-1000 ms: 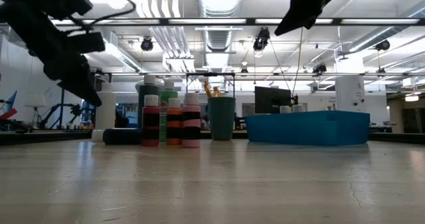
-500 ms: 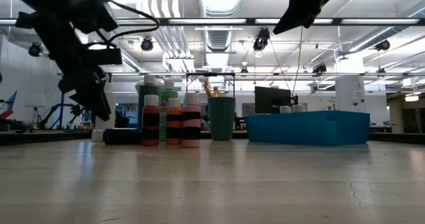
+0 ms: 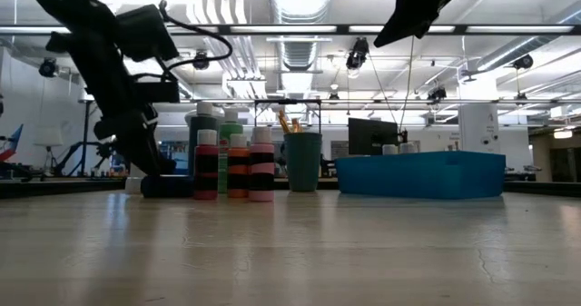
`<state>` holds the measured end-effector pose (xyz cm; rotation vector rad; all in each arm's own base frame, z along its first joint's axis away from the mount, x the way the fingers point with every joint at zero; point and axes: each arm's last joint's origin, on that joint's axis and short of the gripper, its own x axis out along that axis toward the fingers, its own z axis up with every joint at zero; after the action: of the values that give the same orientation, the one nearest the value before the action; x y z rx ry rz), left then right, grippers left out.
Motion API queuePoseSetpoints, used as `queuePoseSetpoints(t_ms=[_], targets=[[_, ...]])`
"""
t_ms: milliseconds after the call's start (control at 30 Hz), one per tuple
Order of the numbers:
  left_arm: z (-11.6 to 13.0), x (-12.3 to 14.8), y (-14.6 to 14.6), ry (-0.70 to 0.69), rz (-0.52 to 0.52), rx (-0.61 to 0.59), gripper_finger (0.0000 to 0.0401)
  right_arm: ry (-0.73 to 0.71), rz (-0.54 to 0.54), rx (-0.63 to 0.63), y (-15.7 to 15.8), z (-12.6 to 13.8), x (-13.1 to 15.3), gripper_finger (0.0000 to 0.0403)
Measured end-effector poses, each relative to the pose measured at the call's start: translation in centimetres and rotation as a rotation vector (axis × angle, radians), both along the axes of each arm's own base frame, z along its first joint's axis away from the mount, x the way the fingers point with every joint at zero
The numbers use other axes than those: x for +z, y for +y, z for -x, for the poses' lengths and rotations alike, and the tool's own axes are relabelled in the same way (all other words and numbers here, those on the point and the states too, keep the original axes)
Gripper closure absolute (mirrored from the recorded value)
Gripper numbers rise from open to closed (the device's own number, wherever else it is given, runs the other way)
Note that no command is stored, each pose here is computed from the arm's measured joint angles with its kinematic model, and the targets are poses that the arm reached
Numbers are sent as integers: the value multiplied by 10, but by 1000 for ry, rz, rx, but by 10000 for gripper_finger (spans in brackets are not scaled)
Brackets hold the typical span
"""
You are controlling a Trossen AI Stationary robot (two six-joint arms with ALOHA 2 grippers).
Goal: Pick & Place Paint Supplies
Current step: Put the small blue paint bottle into the blue bin
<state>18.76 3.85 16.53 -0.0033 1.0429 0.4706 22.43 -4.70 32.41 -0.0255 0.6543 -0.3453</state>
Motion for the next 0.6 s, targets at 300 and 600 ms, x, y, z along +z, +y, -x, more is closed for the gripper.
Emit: queuePoseSetpoints(t_ms=[300, 600], targets=[[-5, -16, 2, 79, 47, -16, 128, 2, 2, 2, 0, 0, 0, 394], [-4, -23, 0, 92, 118, -20, 128, 3, 2, 1, 0, 0, 0, 394]])
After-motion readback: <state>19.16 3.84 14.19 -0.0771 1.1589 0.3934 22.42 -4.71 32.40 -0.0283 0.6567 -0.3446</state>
